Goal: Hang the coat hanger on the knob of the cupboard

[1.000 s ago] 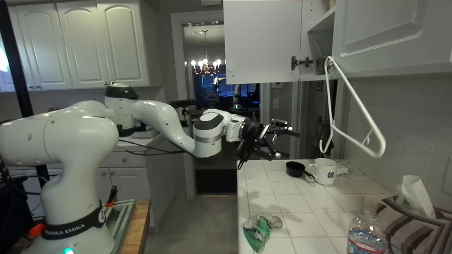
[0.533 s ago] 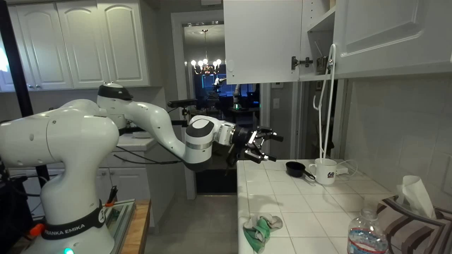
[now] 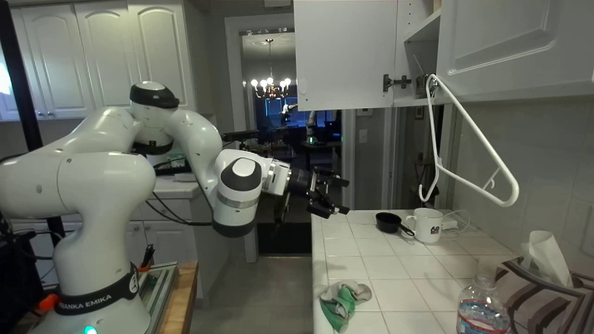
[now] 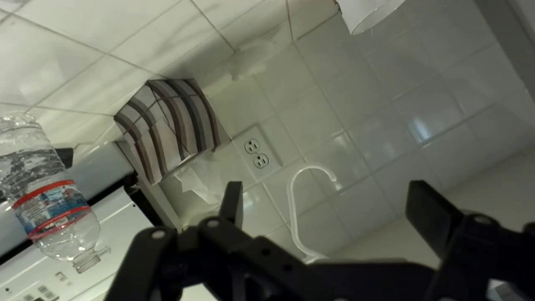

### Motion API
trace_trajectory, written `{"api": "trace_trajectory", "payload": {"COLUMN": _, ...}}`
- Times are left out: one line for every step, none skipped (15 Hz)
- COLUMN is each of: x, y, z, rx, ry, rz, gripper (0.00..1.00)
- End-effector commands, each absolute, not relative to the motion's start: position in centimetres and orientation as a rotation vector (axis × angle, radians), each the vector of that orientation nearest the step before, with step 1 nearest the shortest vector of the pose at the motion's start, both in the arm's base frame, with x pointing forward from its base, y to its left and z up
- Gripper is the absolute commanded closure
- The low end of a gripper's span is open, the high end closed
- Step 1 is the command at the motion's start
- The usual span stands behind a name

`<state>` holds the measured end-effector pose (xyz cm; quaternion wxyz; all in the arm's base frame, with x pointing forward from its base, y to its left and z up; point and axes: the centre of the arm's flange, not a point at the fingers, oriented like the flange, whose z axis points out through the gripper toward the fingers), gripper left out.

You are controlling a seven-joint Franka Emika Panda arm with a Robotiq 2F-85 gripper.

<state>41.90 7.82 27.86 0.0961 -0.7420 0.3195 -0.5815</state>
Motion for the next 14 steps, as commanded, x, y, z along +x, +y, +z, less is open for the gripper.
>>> {"api": "trace_trajectory", "payload": {"x": 42.6, "y": 1.2, "z": 30.6, "rx": -2.278, "ry": 0.979, "rz": -1.472, "gripper": 0.00}}
{"api": "trace_trajectory", "payload": {"x": 43.1, "y": -0.2, "z": 30.8, "rx": -2.306, "ry": 0.996, "rz": -1.420, "gripper": 0.00}}
{"api": "trace_trajectory", "payload": {"x": 43.4, "y": -1.4, "z": 30.9, "rx": -2.334, "ry": 1.009, "rz": -1.364, "gripper": 0.00}}
{"api": "trace_trajectory", "payload": {"x": 43.9, "y": -2.6, "z": 31.1, "rx": -2.368, "ry": 1.013, "rz": -1.308, "gripper": 0.00}}
{"api": "trace_trajectory", "payload": {"x": 44.2, "y": -3.2, "z": 30.7, "rx": -2.398, "ry": 1.016, "rz": -1.249, "gripper": 0.00}}
{"api": "trace_trajectory", "payload": {"x": 44.2, "y": -3.8, "z": 31.0, "rx": -2.429, "ry": 1.007, "rz": -1.191, "gripper": 0.00}}
{"api": "trace_trajectory", "payload": {"x": 44.5, "y": -4.3, "z": 31.0, "rx": -2.460, "ry": 0.991, "rz": -1.134, "gripper": 0.00}}
{"api": "trace_trajectory", "payload": {"x": 44.8, "y": -4.6, "z": 30.9, "rx": -2.493, "ry": 0.969, "rz": -1.077, "gripper": 0.00}}
{"api": "trace_trajectory", "payload": {"x": 44.7, "y": -4.8, "z": 31.4, "rx": -2.537, "ry": 0.932, "rz": -1.028, "gripper": 0.00}}
{"api": "trace_trajectory", "payload": {"x": 44.6, "y": -4.9, "z": 31.4, "rx": -2.582, "ry": 0.905, "rz": -0.975, "gripper": 0.00}}
{"api": "trace_trajectory", "payload": {"x": 44.4, "y": -4.9, "z": 31.5, "rx": -2.634, "ry": 0.869, "rz": -0.928, "gripper": 0.00}}
{"api": "trace_trajectory", "payload": {"x": 44.4, "y": -4.9, "z": 31.5, "rx": -2.672, "ry": 0.830, "rz": -0.896, "gripper": 0.00}}
{"api": "trace_trajectory", "payload": {"x": 44.0, "y": -4.9, "z": 31.7, "rx": -2.707, "ry": 0.803, "rz": -0.876, "gripper": 0.00}}
{"api": "trace_trajectory", "payload": {"x": 43.6, "y": -5.0, "z": 32.2, "rx": -2.719, "ry": 0.778, "rz": -0.863, "gripper": 0.00}}
